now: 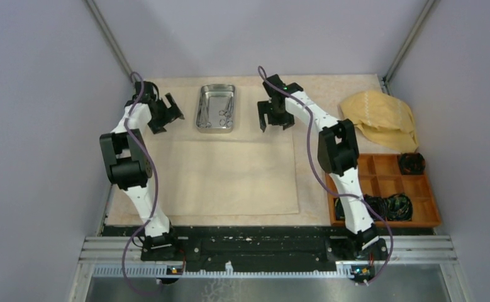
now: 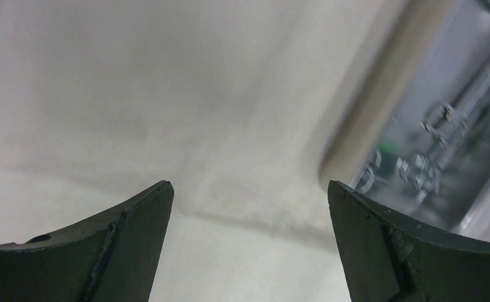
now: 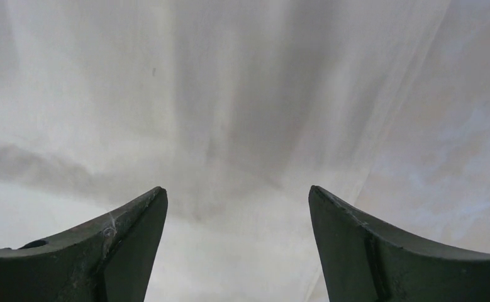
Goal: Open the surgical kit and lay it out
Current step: Smooth out the surgical kit at the center of the board.
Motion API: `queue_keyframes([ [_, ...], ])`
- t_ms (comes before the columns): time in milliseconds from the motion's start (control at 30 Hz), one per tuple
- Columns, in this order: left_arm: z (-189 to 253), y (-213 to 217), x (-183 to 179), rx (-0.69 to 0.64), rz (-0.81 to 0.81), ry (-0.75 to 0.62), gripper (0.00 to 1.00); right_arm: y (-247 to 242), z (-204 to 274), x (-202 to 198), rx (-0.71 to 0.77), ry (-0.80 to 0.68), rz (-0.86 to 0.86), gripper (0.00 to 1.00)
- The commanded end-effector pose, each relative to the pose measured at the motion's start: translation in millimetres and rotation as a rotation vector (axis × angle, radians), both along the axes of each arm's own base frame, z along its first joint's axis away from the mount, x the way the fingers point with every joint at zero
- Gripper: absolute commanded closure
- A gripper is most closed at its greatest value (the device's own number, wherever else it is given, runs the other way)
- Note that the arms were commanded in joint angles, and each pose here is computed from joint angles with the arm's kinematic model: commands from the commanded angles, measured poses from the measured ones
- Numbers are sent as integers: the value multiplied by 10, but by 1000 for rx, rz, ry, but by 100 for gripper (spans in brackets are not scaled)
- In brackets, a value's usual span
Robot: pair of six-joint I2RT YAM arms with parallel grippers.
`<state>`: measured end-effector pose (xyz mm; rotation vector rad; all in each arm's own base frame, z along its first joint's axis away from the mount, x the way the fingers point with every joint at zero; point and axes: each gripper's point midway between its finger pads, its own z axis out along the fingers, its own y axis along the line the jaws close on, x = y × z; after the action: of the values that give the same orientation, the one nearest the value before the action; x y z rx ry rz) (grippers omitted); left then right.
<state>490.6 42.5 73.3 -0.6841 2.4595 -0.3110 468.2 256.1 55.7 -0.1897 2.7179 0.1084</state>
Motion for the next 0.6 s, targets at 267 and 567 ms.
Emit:
queue_keyframes([
  [267,289,-740,-1053,-136,-227,-22,3,431,505,-1340,354,112,281,21],
  [567,-217,-893,-1756,-252,-114,155,6,496,66,-1713,340,175,331,26],
])
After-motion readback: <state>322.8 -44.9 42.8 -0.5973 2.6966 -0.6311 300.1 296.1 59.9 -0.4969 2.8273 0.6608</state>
